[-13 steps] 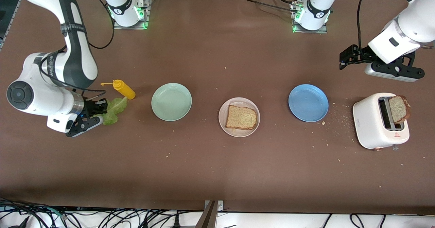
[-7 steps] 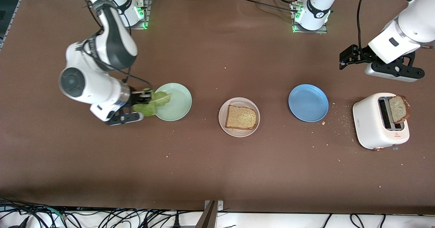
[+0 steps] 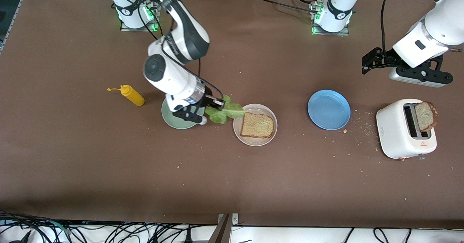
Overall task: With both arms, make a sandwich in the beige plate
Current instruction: 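Carry the lettuce leaf over the bread on the beige plate, then lower the lettuce onto the bread and open the right gripper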
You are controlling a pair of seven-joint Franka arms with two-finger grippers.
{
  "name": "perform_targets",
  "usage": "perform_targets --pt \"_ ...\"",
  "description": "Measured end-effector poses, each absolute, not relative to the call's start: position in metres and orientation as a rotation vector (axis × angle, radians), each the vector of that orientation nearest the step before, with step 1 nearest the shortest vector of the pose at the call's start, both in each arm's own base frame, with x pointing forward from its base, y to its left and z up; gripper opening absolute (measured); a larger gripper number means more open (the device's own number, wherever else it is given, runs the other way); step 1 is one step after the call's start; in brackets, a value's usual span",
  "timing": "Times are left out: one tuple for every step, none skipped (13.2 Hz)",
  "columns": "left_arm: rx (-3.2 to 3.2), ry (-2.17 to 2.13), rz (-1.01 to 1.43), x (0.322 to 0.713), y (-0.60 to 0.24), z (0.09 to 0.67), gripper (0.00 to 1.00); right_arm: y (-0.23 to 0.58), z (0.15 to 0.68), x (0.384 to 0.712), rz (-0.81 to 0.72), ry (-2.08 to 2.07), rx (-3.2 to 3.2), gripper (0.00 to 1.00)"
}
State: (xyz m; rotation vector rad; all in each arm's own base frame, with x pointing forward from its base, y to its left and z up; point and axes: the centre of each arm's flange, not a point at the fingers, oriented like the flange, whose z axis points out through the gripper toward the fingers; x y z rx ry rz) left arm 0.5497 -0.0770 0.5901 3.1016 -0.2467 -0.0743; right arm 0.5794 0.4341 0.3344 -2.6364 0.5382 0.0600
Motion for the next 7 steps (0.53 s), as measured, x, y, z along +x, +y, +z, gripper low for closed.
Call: perform_targets --pt "3.102 -0.247 -0.074 0.550 -0.077 0.590 1.00 0.451 0.322 0.580 0.032 0.567 -2.597 0.07" --pt "3.102 -0.247 -0.074 0.550 -0.077 0.590 1.00 0.467 0.312 0.580 0.009 0.579 -2.566 0.07" --pt "3.102 -0.247 -0.074 0.550 -0.077 0.590 1.00 0.484 0.302 0.578 -0.016 0.585 -2.533 0.07" --pt "3.102 -0.246 -0.075 0.550 -0.077 0.590 1.00 0.499 0.290 0.576 -0.044 0.594 -2.500 0.07" --pt "3.102 -0.246 -0.075 0.550 -0.077 0.590 1.00 0.509 0.278 0.573 -0.075 0.606 -2.474 0.07" --pt "3.102 -0.246 -0.075 0.550 -0.077 0.590 1.00 0.516 0.264 0.573 -0.109 0.613 -2.455 0.07" --pt "3.102 -0.246 -0.075 0.550 -0.077 0.590 1.00 0.521 0.255 0.576 -0.146 0.617 -2.437 0.07"
